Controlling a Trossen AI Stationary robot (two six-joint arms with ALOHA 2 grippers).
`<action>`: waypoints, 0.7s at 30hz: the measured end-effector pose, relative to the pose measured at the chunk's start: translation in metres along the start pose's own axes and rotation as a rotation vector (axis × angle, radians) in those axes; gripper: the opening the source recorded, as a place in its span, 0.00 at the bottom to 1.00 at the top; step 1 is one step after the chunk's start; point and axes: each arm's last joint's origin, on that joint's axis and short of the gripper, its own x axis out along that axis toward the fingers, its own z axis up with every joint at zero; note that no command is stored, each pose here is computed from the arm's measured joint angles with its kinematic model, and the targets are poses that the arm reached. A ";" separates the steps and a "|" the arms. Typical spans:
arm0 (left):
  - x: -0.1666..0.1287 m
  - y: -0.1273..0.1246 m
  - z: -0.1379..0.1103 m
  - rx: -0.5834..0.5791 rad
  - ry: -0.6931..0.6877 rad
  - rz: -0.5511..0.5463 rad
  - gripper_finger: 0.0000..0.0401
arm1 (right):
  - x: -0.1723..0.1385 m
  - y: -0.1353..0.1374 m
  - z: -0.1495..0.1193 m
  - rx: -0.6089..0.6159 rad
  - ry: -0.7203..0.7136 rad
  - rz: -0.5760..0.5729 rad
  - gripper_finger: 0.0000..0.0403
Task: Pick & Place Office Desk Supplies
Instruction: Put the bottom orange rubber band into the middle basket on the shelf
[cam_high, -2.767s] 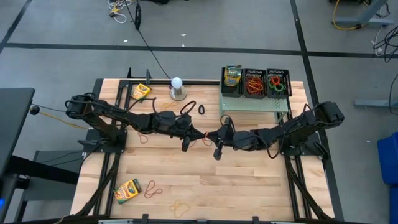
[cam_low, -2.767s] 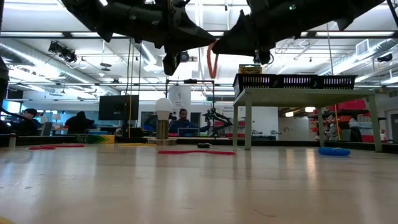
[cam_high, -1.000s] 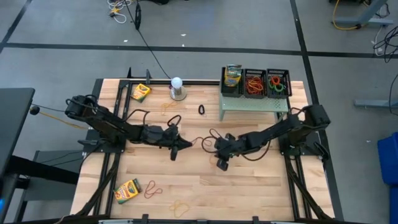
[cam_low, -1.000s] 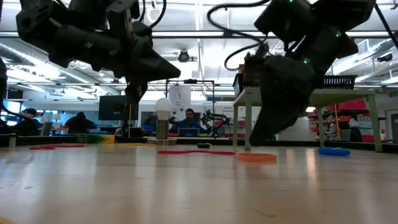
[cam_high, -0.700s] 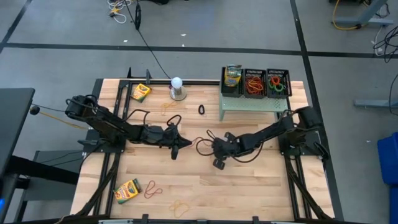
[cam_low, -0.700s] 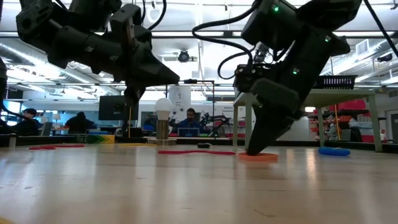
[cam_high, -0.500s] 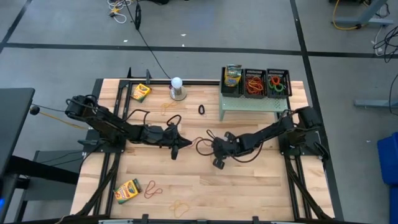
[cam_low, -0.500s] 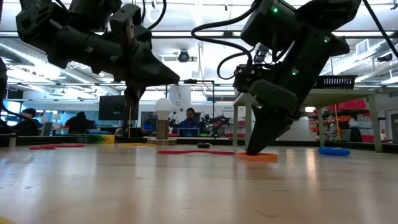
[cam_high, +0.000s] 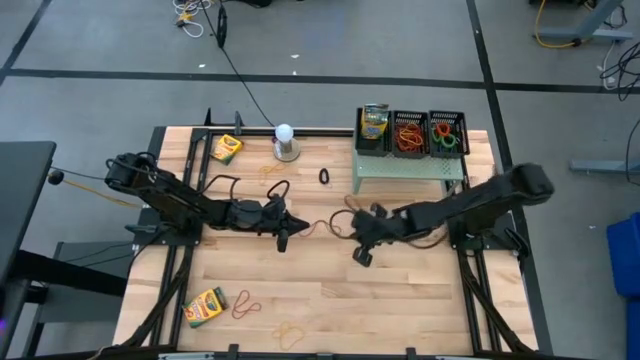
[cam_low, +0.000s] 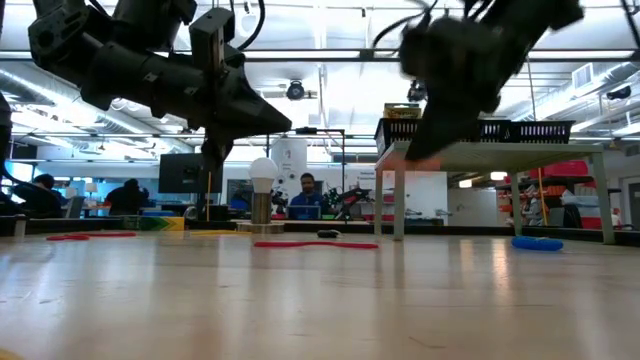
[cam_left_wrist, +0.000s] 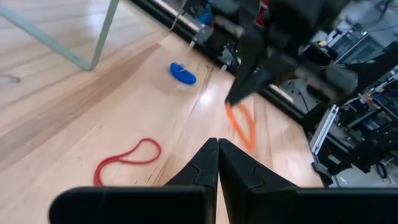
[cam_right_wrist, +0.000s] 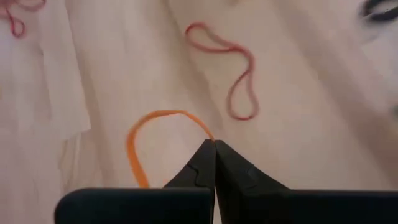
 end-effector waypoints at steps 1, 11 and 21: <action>0.000 0.000 0.001 0.003 -0.010 -0.002 0.04 | -0.011 -0.003 0.002 0.003 -0.014 -0.006 0.01; 0.001 0.005 0.008 -0.008 -0.084 0.061 0.02 | -0.135 -0.051 0.040 0.037 -0.212 -0.379 0.00; 0.001 0.006 0.015 -0.022 -0.156 0.072 0.04 | -0.178 -0.135 0.070 0.239 -0.301 -0.792 0.00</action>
